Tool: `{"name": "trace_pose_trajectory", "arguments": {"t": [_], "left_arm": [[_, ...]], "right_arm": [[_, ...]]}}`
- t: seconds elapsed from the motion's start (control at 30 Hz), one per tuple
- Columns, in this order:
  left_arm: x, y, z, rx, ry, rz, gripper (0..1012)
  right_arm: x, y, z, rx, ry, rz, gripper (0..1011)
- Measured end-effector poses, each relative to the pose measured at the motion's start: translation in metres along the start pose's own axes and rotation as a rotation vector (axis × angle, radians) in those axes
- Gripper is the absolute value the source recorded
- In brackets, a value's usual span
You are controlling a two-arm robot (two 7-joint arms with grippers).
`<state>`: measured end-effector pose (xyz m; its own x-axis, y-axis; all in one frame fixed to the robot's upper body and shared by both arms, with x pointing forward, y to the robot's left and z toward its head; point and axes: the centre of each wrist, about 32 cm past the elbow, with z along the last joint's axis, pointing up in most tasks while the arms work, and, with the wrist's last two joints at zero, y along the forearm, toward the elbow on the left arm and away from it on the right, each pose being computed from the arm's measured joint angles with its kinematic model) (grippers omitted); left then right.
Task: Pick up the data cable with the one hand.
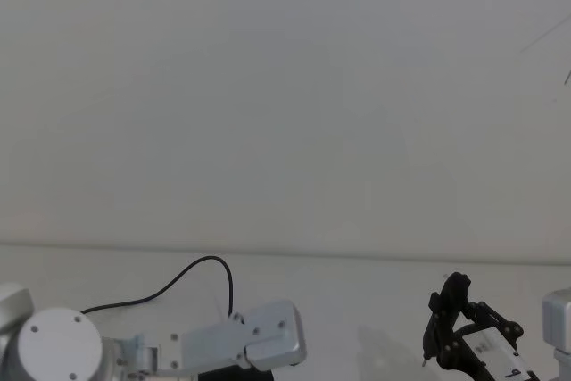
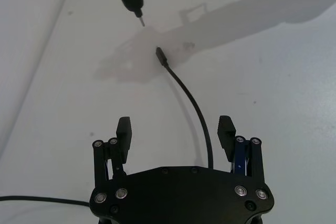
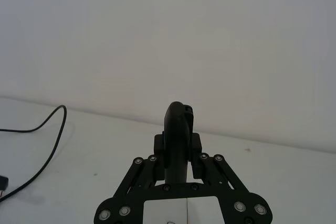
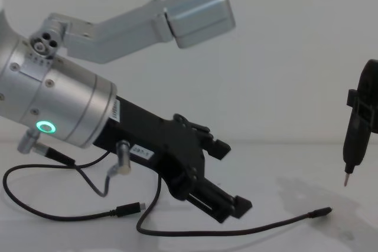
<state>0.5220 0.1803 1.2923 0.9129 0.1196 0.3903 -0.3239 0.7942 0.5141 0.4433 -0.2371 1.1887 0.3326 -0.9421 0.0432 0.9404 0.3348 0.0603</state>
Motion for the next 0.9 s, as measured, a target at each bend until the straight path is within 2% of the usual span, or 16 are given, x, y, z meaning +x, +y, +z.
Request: {"name": "trace_pose_trajectory", "arguments": {"t": [0.53,0.9], "left_arm": [[-0.0106,-0.0265,0.0044,0.027,-0.014,-0.031,1001],[-0.0161,-0.0434,0.0029,0.049,-0.024,-0.004,1000]], "right_arm": [[0.0,0.0,0.0,0.0,0.0,0.0,268],[0.0,0.0,0.0,0.0,0.0,0.0,268]]}}
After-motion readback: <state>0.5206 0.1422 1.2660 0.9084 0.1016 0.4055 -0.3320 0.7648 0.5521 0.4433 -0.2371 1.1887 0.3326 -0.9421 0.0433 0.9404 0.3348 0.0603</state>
